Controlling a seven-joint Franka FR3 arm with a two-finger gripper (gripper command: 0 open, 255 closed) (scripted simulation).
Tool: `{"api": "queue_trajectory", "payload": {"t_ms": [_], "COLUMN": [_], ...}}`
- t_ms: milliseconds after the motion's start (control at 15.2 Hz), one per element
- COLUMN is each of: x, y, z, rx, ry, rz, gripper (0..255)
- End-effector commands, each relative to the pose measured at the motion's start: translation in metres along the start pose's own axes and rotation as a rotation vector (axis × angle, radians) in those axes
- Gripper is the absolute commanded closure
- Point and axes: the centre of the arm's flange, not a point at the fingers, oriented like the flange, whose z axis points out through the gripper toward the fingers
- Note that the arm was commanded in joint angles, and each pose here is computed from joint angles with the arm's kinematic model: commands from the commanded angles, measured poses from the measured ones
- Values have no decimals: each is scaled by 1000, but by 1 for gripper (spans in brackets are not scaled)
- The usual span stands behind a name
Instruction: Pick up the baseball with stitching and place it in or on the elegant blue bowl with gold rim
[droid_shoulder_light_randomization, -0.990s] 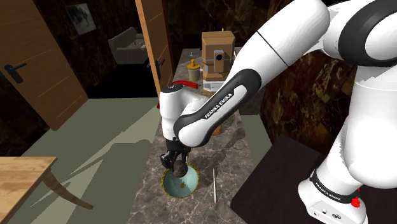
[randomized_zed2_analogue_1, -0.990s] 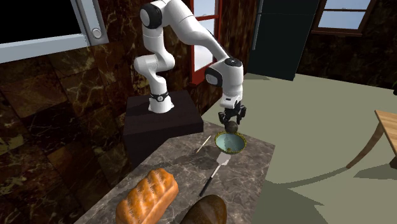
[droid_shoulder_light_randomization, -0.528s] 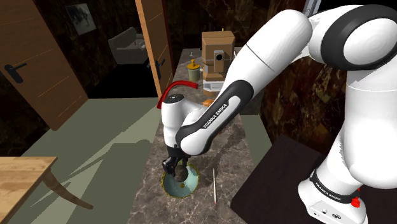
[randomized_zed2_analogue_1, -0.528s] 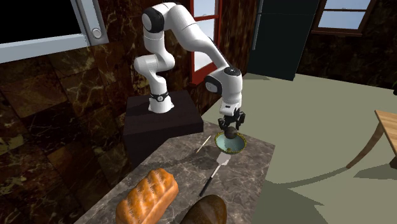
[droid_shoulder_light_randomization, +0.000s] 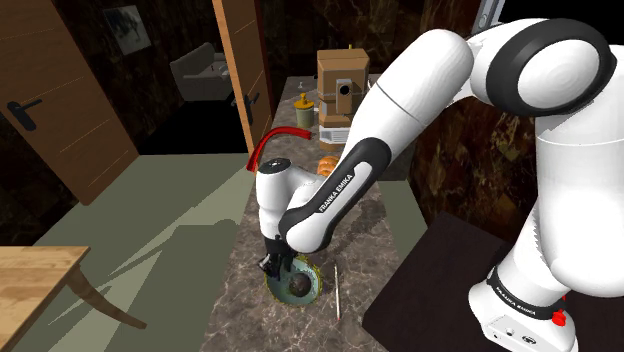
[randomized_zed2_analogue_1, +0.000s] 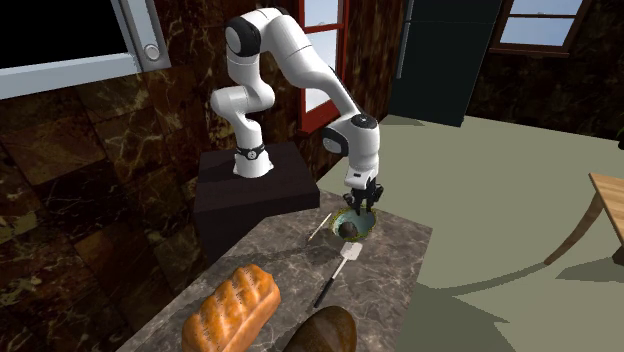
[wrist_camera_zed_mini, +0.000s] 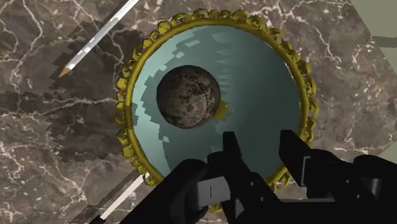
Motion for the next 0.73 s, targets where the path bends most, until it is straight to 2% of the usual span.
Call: {"api": "queue_trajectory", "payload": {"t_ms": [0,198,264,594,660], "x": [0,0,0,0,0], "y": [0,0,0,0,0], "z": [1,1,1,1,-13], "rx": [0,0,0,0,0], "ry": [0,0,0,0,0], "rz": [0,0,0,0,0], "gripper": [255,255,0,0,0]}}
